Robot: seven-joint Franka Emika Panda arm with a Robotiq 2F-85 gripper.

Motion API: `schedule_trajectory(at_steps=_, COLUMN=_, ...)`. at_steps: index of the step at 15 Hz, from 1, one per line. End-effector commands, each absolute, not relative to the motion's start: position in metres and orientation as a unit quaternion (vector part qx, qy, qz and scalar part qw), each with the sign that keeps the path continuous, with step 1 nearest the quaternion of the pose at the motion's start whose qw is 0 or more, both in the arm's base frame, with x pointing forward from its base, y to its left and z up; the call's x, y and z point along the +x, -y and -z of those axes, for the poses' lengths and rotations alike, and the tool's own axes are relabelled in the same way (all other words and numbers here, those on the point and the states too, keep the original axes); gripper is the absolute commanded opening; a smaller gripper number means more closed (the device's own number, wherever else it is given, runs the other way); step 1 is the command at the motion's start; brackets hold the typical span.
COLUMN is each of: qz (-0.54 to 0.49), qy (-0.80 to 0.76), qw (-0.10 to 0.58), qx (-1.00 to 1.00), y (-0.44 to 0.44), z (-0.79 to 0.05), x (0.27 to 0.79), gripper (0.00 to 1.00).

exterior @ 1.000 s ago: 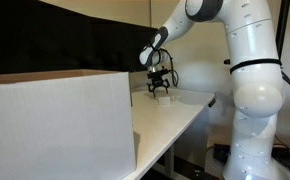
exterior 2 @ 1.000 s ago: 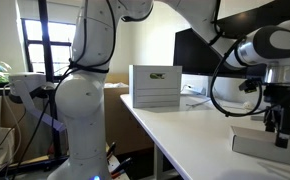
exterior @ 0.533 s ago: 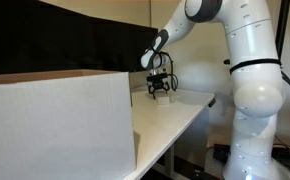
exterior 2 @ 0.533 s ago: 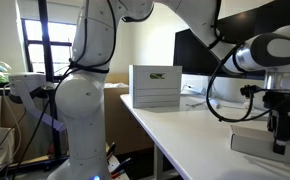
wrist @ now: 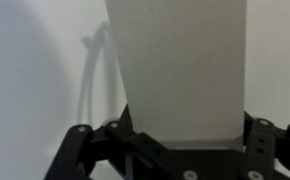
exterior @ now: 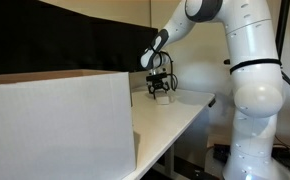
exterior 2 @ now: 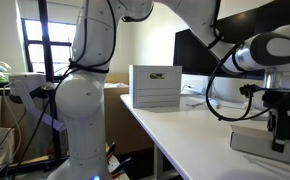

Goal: Put the right box in the left box

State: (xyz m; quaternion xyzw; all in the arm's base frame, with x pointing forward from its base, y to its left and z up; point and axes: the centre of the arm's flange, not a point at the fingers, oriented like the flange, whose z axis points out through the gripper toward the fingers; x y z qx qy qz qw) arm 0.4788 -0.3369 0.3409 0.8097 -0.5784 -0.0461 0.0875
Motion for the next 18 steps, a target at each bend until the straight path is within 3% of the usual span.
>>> schedule_trajectory(at_steps=1, qz=0.053, qy=0.581, qw=0.094, qx=0.807, y=0.333, z=-0.336, x=0.471, gripper=0.62)
schedule_trajectory(at_steps=18, qz=0.044, qy=0.58, qw=0.069, qx=0.811, y=0.313, z=-0.386, x=0.458, gripper=0.62)
